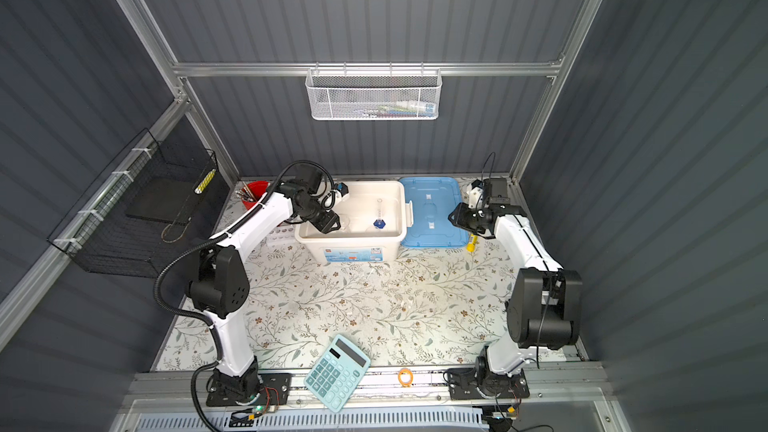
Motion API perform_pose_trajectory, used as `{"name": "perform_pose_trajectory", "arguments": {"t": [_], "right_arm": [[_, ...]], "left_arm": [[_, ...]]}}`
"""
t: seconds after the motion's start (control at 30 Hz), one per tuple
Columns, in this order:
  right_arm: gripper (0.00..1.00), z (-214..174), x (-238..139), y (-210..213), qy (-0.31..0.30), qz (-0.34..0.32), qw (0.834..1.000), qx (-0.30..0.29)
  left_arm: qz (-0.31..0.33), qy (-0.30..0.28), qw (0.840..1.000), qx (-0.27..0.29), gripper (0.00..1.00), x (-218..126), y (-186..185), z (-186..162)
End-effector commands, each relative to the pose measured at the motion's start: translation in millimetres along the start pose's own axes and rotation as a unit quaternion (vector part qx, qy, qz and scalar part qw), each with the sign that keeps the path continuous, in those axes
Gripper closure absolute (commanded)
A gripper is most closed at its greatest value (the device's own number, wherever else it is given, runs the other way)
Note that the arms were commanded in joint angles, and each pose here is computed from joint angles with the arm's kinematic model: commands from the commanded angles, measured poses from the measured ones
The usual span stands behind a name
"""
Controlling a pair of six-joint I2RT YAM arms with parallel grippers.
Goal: Organize the chemistry lab equipment
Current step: 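Open left gripper and raise it while right gripper moves to the blue lid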
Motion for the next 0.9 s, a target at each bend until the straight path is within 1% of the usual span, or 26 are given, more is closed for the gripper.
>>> {"name": "perform_pose_trajectory", "arguments": {"t": [0.0,0.1,0.23,0.3,0.37,0.43,0.5,0.57,0.63,0.7,0.8,0.87], "right_arm": [[0.63,5,3,-16,0.01,-0.079,0.997,-0.006],[0.63,15,7,-22,0.007,-0.107,0.994,-0.01],[0.63,31,21,-31,0.014,-0.146,0.989,-0.022],[0.63,35,28,-35,0.019,-0.156,0.987,-0.028],[0.63,41,34,-38,0.019,-0.167,0.985,-0.036],[0.63,48,38,-40,0.018,-0.175,0.984,-0.041],[0.63,53,43,-42,0.018,-0.176,0.983,-0.045],[0.64,56,48,-43,0.025,-0.177,0.983,-0.048],[0.64,59,54,-45,0.03,-0.177,0.982,-0.051],[0.64,59,60,-48,0.035,-0.178,0.982,-0.051],[0.65,57,62,-48,0.033,-0.173,0.983,-0.049],[0.65,57,62,-48,0.022,-0.17,0.984,-0.05]], "left_arm": [[0.023,-0.053,0.998,0.012,0.44,-35,-6,12],[0.043,-0.095,0.994,0.014,0.36,-57,-9,18],[0.089,-0.157,0.984,0.009,0.19,-92,-12,21],[0.11,-0.188,0.976,0.0,0.16,-110,-13,19],[0.13,-0.212,0.968,-0.022,0.15,-125,-9,12],[0.145,-0.235,0.959,-0.056,0.14,-137,-1,0],[0.144,-0.248,0.954,-0.086,0.14,-141,7,-12],[0.142,-0.256,0.949,-0.115,0.14,-142,15,-22],[0.134,-0.253,0.946,-0.148,0.14,-134,21,-36],[0.136,-0.257,0.942,-0.17,0.14,-133,26,-44],[0.134,-0.258,0.937,-0.191,0.14,-131,31,-50],[0.127,-0.253,0.939,-0.196,0.14,-127,34,-50]]}}
Point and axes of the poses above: each gripper's point midway between its finger pads, its own x axis out along the fingers, its own y axis along the line the jaws close on, z = x × y, the point moved 10 cm from there along -x, back along the fingers, and after that the axes turned 9 degrees about x, right-handed, at the moved point
